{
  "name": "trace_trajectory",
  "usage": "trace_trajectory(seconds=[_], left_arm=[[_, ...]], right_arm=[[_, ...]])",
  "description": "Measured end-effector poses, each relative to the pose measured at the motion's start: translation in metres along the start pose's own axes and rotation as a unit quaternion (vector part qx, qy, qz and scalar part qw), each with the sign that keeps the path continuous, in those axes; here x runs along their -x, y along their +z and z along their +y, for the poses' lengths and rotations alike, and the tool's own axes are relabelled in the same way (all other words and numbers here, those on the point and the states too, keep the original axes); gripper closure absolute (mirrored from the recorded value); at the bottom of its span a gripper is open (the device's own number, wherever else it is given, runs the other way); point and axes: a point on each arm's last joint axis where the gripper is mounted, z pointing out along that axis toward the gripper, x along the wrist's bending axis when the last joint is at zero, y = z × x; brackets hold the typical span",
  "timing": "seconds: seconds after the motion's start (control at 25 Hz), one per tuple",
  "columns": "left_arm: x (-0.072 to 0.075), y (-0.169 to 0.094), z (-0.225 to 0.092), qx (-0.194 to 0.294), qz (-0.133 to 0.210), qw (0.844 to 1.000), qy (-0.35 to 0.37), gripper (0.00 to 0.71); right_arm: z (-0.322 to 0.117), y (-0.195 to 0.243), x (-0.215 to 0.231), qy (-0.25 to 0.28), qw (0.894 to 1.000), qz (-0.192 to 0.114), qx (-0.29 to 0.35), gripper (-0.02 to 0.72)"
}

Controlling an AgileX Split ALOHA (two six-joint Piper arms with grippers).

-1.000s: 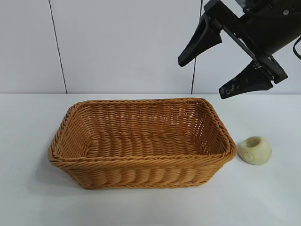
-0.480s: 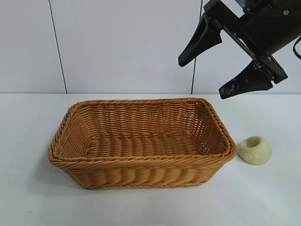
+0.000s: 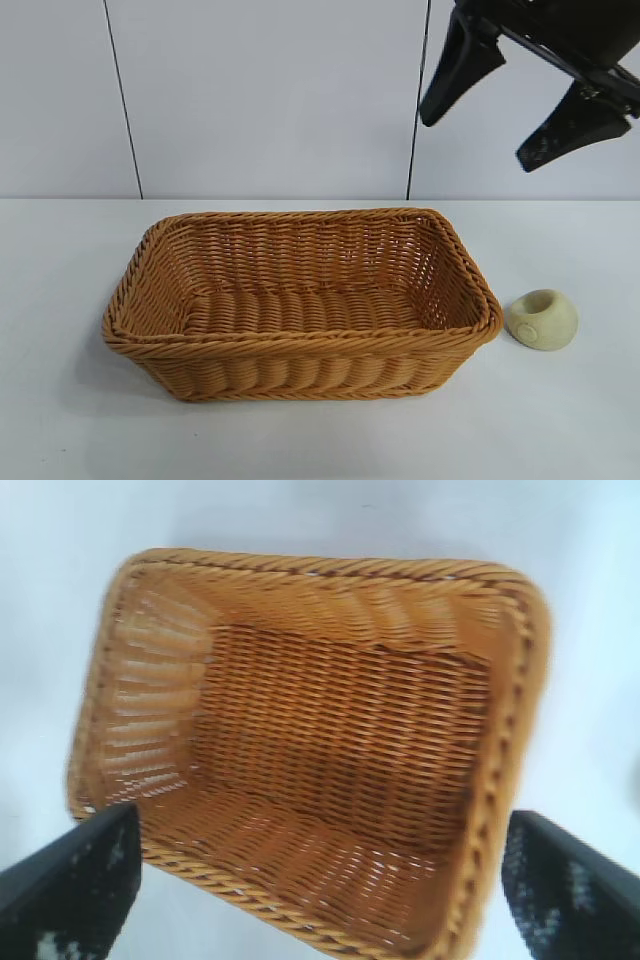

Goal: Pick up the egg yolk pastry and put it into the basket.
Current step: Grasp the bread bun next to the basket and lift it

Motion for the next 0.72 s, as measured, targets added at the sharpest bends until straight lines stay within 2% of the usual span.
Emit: trace_trajectory(seconds=[0.08,0.16,0.24,0.52,0.72], left_arm=[[0.000,0.000,0.000,0.000,0.000,1.000,0.000,0.018],[0.000,0.000,0.000,0.000,0.000,1.000,0.000,0.018],[0.000,0.000,0.000,0.000,0.000,1.000,0.000,0.018],[0.000,0.000,0.000,0.001,0.000,1.000,0.000,0.018],[0.000,0.000,0.000,0.001,0.000,1.000,0.000,0.018]], right_arm=[[-0.001,-0.002,0.011,-0.009,0.998,-0.053,-0.010,0.007],[0.000,-0.005,0.024,-0.001,0.997,-0.082,-0.012,0.007],[0.002,-0.006,0.039,0.016,0.995,-0.096,-0.013,0.007],[0.003,0.030,0.087,0.075,0.988,-0.111,-0.072,0.007],[-0.001,0.076,0.099,0.097,0.984,-0.090,-0.122,0.007]])
